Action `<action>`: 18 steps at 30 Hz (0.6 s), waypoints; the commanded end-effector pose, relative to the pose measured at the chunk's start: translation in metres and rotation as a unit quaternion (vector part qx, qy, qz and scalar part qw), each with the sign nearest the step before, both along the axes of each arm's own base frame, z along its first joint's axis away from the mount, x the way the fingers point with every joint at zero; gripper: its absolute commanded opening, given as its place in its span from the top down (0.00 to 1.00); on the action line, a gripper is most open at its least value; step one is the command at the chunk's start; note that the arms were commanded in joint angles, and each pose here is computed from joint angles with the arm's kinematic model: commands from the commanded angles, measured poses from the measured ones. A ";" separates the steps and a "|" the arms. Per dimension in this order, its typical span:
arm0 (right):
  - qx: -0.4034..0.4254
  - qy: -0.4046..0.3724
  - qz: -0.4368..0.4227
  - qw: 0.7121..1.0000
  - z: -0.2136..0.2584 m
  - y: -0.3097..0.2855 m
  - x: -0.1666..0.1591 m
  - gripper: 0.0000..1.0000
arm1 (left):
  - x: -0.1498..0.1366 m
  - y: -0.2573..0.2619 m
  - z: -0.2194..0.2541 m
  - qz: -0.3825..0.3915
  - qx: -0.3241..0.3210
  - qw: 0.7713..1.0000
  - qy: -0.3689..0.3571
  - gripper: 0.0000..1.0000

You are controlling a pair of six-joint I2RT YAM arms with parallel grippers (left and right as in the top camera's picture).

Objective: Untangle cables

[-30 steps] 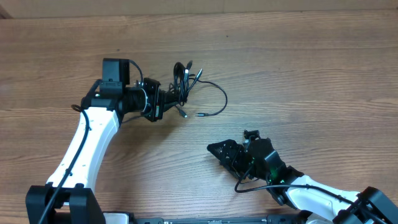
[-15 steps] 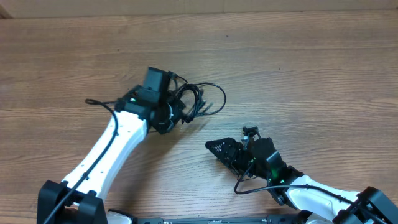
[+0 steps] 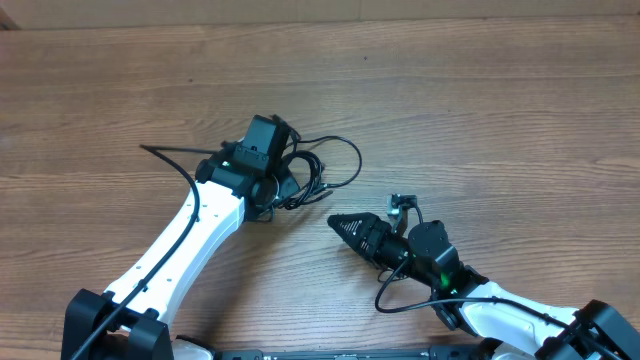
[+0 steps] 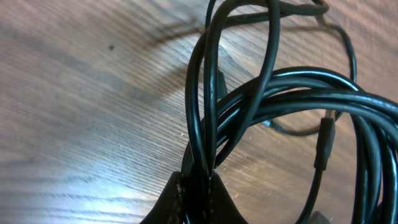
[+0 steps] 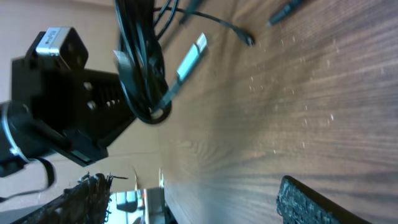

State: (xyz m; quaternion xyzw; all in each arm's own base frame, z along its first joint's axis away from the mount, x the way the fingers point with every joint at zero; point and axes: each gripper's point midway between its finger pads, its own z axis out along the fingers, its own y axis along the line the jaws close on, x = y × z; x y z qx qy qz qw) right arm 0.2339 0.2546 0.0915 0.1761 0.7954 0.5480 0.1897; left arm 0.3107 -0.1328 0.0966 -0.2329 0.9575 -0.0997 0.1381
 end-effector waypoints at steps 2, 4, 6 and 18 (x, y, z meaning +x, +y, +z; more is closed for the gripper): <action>-0.010 -0.013 -0.036 0.999 0.000 -0.007 0.011 0.16 | -0.002 -0.024 0.013 -0.212 0.015 0.976 -0.040 0.96; -0.011 -0.013 -0.039 0.999 0.000 -0.008 0.012 0.16 | -0.005 -0.029 0.013 -0.277 0.021 0.959 -0.048 0.96; -0.011 -0.014 -0.040 0.999 0.000 -0.008 0.013 0.16 | -0.008 -0.031 0.013 -0.308 0.021 0.950 -0.050 0.96; 0.008 -0.035 -0.040 0.999 0.013 -0.005 0.016 0.30 | -0.020 -0.052 0.016 -0.393 -0.002 0.917 -0.062 0.96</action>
